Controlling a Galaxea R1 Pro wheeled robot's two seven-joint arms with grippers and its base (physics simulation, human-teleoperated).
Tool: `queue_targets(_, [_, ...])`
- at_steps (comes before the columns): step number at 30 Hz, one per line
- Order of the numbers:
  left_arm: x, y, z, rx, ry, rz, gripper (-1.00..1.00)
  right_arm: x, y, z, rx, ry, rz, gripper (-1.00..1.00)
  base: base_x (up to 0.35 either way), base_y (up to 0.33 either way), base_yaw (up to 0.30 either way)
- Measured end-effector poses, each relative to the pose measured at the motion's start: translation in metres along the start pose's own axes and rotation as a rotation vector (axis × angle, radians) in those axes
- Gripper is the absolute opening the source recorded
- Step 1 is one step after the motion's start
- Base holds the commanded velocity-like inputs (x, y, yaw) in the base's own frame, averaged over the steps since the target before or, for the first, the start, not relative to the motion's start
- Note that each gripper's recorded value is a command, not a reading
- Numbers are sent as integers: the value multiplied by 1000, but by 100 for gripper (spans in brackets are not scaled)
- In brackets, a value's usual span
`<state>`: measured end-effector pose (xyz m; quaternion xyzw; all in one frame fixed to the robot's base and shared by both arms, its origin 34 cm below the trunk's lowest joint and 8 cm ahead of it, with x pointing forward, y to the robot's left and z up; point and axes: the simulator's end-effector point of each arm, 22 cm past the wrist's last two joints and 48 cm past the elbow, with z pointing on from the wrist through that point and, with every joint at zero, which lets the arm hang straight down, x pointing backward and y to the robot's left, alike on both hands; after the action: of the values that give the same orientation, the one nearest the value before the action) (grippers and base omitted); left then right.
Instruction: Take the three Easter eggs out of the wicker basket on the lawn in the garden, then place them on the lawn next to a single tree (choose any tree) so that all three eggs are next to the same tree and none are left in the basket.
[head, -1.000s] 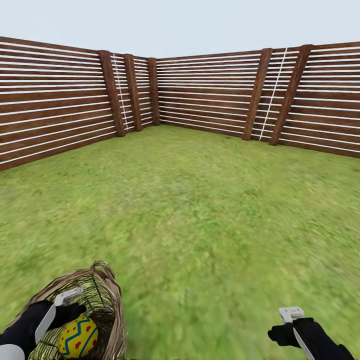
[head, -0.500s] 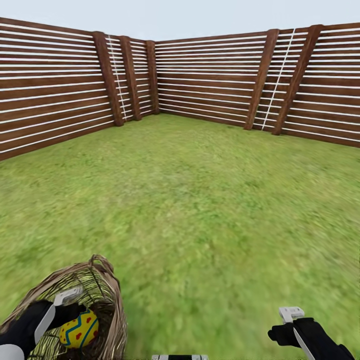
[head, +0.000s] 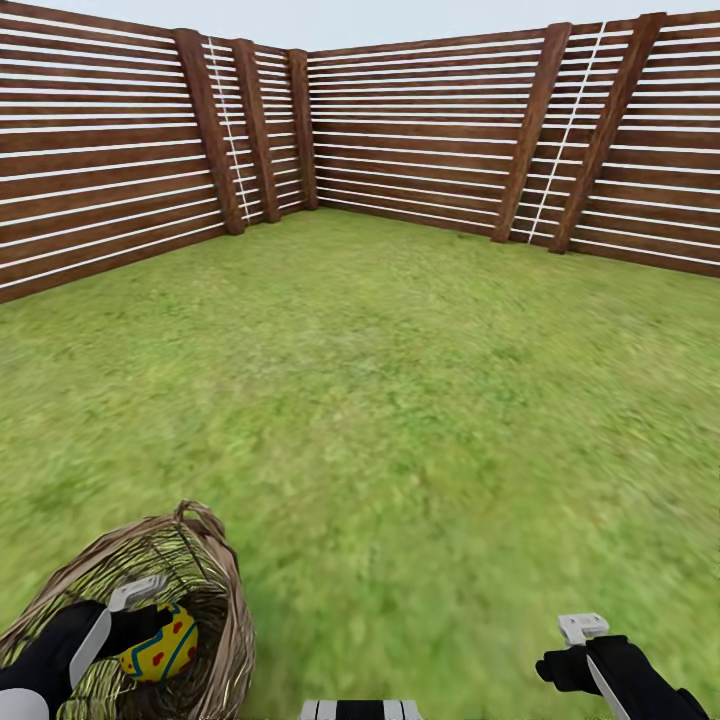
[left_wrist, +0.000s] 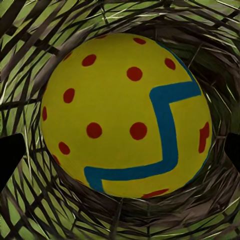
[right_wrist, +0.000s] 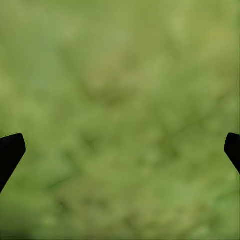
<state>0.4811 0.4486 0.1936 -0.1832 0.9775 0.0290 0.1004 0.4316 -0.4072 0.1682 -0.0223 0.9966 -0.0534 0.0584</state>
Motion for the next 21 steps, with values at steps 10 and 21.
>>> queue_targets(10, [4,1,4,-3,11,1,100,4,2,4,-2,12,-2,100,0,0,0])
queue_targets(21, [22,4,20,-18,54,6,100,21,3,18,-3,57,-6,100,0,0,0])
